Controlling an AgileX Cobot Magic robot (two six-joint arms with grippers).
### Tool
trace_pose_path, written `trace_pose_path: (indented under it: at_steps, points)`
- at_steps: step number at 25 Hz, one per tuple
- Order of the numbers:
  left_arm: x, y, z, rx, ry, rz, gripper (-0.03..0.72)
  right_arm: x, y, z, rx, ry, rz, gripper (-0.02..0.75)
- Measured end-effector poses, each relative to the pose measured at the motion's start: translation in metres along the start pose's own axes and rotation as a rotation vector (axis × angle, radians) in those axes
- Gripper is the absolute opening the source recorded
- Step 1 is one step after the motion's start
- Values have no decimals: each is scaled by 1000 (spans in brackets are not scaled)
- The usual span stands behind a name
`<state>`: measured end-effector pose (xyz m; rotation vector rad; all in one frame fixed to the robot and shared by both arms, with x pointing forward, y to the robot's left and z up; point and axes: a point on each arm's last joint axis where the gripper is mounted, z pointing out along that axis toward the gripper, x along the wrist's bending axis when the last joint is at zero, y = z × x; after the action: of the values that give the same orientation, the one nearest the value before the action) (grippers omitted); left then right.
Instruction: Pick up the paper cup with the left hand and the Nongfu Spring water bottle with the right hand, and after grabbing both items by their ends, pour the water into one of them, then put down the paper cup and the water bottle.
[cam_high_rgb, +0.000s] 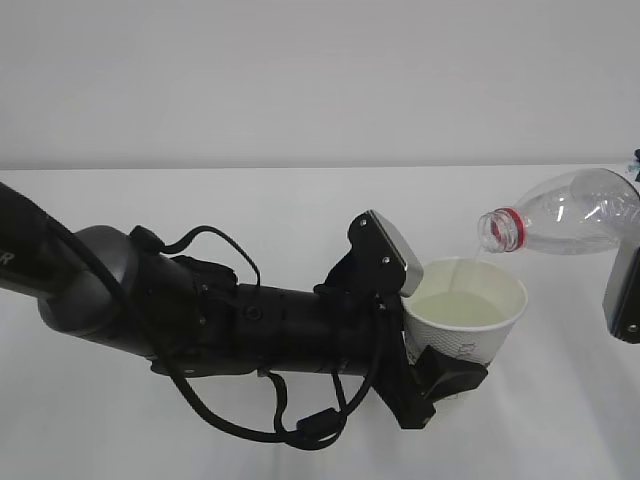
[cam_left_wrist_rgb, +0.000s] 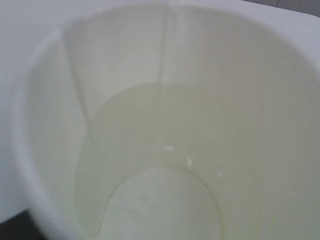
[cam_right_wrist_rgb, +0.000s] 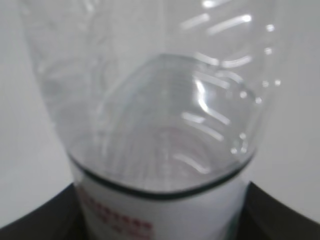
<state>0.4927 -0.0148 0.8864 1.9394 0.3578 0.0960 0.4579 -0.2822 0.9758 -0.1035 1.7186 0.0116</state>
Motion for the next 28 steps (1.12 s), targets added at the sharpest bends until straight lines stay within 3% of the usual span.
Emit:
trace_pose_path:
  at_steps: [16, 28]
  points:
    - [0, 0, 0, 0, 0, 0, 528, 0, 0, 0, 0, -1, 9, 431]
    - [-1, 2, 0, -25, -15, 0, 528, 0, 0, 0, 0, -1, 117, 431]
